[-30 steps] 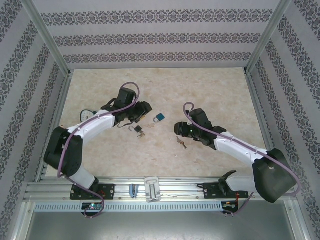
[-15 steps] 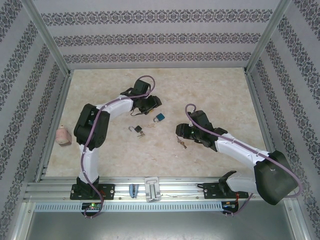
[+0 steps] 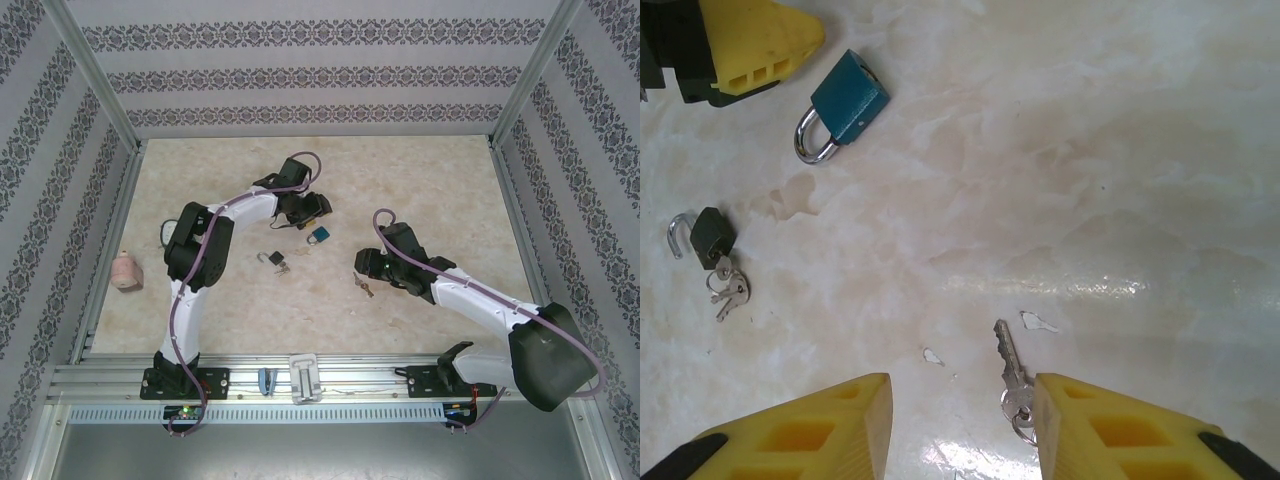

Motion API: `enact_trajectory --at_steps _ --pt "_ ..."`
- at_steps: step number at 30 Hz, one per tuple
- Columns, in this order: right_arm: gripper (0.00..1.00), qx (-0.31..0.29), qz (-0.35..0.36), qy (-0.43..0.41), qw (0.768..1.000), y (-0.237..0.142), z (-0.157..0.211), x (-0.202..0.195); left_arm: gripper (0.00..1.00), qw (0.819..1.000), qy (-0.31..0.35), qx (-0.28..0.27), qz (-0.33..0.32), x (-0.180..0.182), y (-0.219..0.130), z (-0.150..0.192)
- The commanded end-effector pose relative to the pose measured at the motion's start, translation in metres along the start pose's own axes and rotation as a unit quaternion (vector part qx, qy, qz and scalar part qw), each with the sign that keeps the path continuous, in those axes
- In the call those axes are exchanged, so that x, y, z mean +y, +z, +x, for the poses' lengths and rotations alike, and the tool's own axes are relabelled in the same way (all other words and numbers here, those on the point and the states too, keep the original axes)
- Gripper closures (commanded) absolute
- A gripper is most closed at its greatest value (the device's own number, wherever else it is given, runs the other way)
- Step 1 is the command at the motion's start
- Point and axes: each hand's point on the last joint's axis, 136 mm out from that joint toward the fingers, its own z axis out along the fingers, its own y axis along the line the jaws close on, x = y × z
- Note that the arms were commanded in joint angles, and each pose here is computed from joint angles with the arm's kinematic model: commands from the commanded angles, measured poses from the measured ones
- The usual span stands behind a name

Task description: Unlock with the key

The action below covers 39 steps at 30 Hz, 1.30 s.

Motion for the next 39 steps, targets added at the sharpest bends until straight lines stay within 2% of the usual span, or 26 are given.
enact_trajectory --at_steps 1,12,25,30,39 --pt "0.58 -0.003 0.014 0.011 1.0 0.004 0.002 -0.01 0.49 1.0 0.008 0.026 0.0 0.0 0.009 0.014" --pt "0.58 0.031 0.04 0.016 0.999 0.011 0.02 -0.027 0.49 0.998 0.015 0.043 0.033 -0.019 0.009 0.031" --pt "0.59 0.079 0.063 0.008 0.995 0.032 0.04 -0.036 0.49 0.996 0.036 -0.001 0.079 -0.044 -0.04 0.032" --pt "0.6 0.084 0.071 -0.005 0.994 0.037 0.042 -0.035 0.49 0.995 0.041 -0.018 0.089 -0.04 -0.064 0.043" --pt "0.61 0.093 0.078 -0.04 0.992 0.041 0.045 -0.026 0.49 0.994 0.011 -0.038 0.099 -0.007 -0.093 0.075"
